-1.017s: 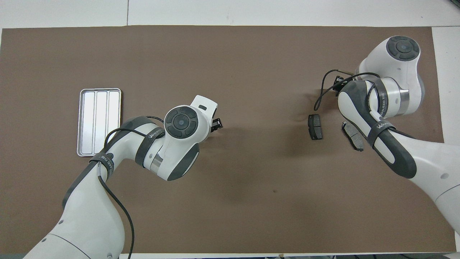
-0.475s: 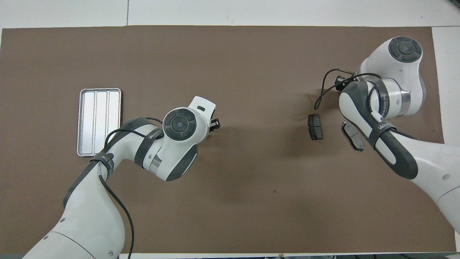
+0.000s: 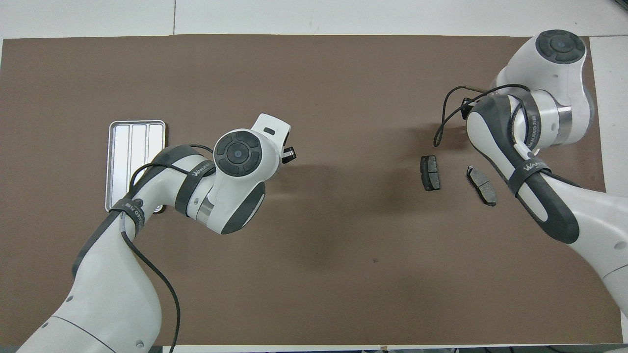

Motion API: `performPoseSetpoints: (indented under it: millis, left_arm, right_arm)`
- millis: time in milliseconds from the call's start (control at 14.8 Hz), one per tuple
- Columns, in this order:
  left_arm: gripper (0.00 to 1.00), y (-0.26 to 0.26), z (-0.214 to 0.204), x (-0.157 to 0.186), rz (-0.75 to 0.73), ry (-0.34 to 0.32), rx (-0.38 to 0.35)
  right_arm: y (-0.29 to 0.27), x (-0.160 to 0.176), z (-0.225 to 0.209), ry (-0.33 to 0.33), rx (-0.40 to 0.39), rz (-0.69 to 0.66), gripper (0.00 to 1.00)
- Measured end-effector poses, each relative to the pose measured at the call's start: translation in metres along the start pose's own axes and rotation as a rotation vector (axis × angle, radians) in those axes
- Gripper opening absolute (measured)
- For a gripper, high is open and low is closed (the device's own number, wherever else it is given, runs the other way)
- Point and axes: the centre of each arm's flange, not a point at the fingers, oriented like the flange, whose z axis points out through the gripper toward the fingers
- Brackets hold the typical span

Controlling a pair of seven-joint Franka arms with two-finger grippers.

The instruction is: Pick bearing gear from pile to tray

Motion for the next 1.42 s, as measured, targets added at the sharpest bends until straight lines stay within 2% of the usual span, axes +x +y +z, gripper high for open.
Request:
performPoseSetpoints:
  millis: [136,271,407,542,678,814,1017,1220,1424]
  left_arm:
    - [0.24,-0.012,-0.033,0.033,0.039,-0.005,0.052]
    - [0.24,-0.057,-0.085,0.079,0.110,-0.023,0.080]
    - [0.24,-0.138,-0.136,0.121,0.198,-0.057,0.076]
    - [0.24,-0.225,-0.159,0.151,0.272,-0.085,0.066]
    - [0.24,-0.290,-0.143,0.161,0.321,-0.095,0.024]
    - [0.24,-0.331,-0.103,0.154,0.337,-0.065,-0.008]
    - [0.24,-0.341,-0.055,0.130,0.343,-0.076,-0.010]
    - [0.24,-0.339,-0.040,0.121,0.349,-0.067,-0.011]
    - [0.24,-0.342,-0.023,0.111,0.347,-0.060,-0.010]
  right_arm:
    - [-0.005,-0.006,-0.033,-0.020,-0.013,-0.026,0.34]
    - [-0.019,-0.023,-0.067,-0.044,-0.018,-0.060,0.34]
    - [-0.046,-0.053,-0.103,-0.057,-0.010,-0.079,0.34]
    - [-0.085,-0.094,-0.132,-0.065,0.001,-0.035,0.34]
    - [-0.140,-0.145,-0.153,-0.054,0.023,0.078,0.34]
    - [-0.196,-0.198,-0.165,-0.043,0.063,0.211,0.34]
    - [-0.259,-0.263,-0.173,-0.055,0.163,0.340,0.34]
    - [-0.302,-0.302,-0.151,-0.061,0.218,0.384,0.34]
    - [-0.328,-0.323,-0.112,-0.059,0.214,0.382,0.34]
